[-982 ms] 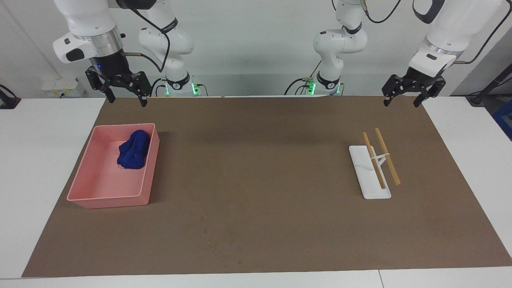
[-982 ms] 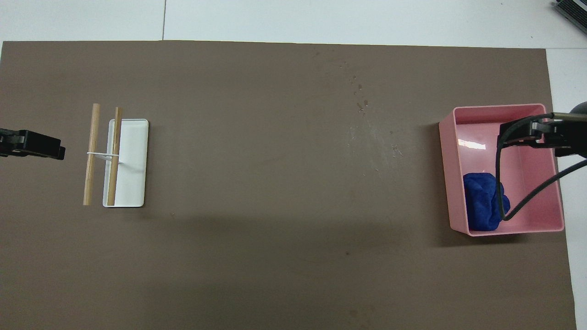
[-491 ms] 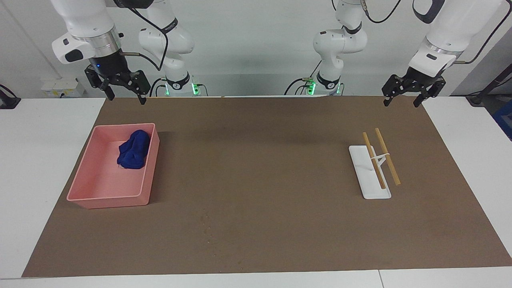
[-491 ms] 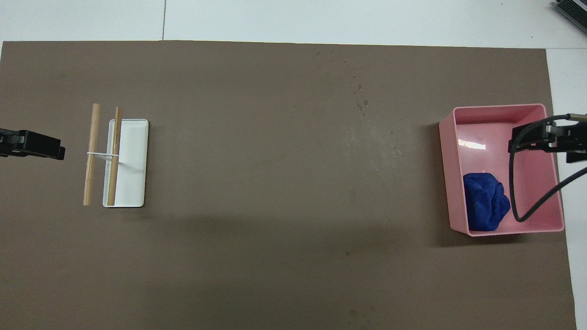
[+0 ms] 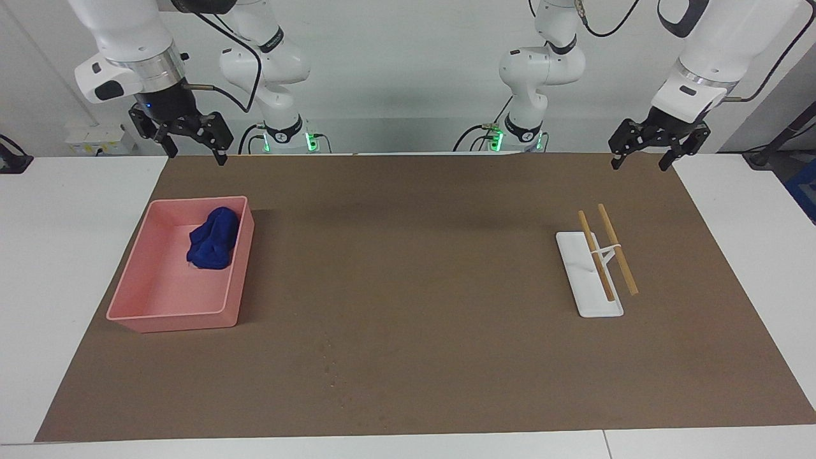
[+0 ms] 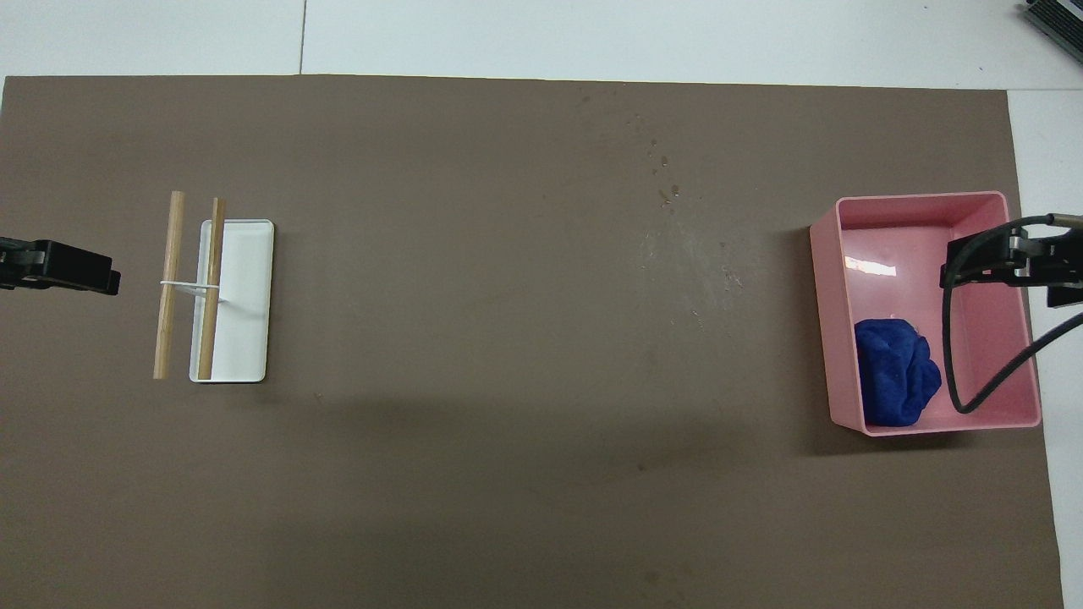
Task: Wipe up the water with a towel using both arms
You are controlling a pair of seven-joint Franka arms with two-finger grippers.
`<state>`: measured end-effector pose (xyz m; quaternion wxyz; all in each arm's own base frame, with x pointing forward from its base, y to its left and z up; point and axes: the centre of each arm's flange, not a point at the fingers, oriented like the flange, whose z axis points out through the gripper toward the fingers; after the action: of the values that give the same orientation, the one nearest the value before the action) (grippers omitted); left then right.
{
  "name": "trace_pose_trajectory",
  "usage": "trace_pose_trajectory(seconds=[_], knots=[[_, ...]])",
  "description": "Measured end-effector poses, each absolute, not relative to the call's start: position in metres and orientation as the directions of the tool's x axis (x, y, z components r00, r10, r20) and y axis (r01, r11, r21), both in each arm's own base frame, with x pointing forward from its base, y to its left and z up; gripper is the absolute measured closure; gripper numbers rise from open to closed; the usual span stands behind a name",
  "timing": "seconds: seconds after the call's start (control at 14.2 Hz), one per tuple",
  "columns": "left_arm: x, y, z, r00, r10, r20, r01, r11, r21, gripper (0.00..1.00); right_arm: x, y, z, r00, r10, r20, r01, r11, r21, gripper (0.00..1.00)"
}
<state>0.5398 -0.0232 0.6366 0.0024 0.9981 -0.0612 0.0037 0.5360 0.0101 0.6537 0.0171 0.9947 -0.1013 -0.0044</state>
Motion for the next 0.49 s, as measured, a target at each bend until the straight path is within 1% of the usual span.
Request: trace_pose_trajectory(seconds=[0.28,0.49], knots=[[0.539,-0.025,0.636,0.992,-0.125,0.003,-0.125,-0.992,0.005,0.0,0.538,0.018,0.649,0.985,-0.171,-0.016,-0.171,-0.985,0.021,0.0],[0.531,-0.028,0.636,0.99,-0.132,-0.048,-0.132,-0.991,0.009,0.0,0.539,0.022,0.648,0.986,-0.163,-0.016,-0.163,-0.986,0.017,0.0]])
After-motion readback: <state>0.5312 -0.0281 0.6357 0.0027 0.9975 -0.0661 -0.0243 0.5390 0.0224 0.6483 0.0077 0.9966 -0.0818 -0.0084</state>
